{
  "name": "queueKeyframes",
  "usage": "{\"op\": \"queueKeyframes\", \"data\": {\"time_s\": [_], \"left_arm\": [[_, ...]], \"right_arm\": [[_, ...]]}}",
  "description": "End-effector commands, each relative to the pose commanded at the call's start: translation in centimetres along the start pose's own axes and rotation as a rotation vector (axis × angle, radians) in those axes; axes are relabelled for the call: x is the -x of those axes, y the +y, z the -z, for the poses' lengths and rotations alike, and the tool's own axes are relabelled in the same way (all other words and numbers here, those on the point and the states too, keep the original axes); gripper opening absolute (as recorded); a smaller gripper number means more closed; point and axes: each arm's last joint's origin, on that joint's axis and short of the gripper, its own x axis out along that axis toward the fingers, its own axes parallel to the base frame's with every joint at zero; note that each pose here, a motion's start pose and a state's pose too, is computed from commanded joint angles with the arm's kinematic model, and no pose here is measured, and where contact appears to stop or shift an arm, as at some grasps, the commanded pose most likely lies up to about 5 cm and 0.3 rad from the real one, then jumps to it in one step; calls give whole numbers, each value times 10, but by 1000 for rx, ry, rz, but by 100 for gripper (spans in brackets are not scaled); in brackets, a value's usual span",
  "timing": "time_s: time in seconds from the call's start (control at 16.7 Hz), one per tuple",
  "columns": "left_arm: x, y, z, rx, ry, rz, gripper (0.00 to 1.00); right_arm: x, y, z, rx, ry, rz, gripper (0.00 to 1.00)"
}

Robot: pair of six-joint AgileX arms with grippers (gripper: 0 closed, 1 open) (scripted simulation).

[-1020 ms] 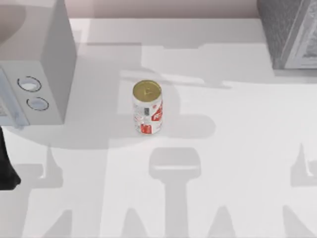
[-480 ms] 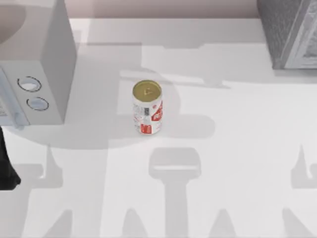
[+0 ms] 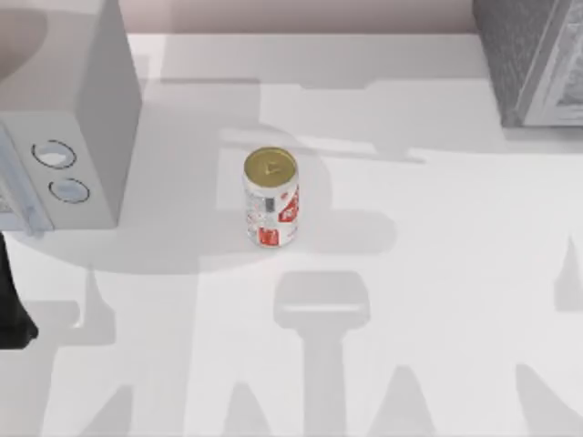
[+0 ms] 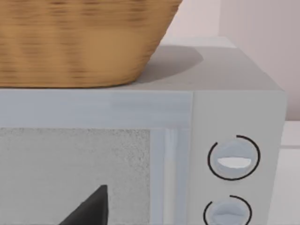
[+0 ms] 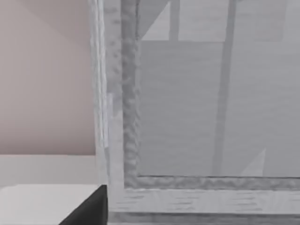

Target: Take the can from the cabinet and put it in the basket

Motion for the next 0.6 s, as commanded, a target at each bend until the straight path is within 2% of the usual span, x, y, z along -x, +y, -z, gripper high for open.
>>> {"op": "queueKeyframes", "data": {"time_s": [0.36,0.6], "left_arm": [[0,0,0,0,0,0,100],[0,0,0,0,0,0,100]], "right_arm": [[-37,-69,-1,-14,45,-5,100],[-39,-122,13,-15,47,-6,100]]}}
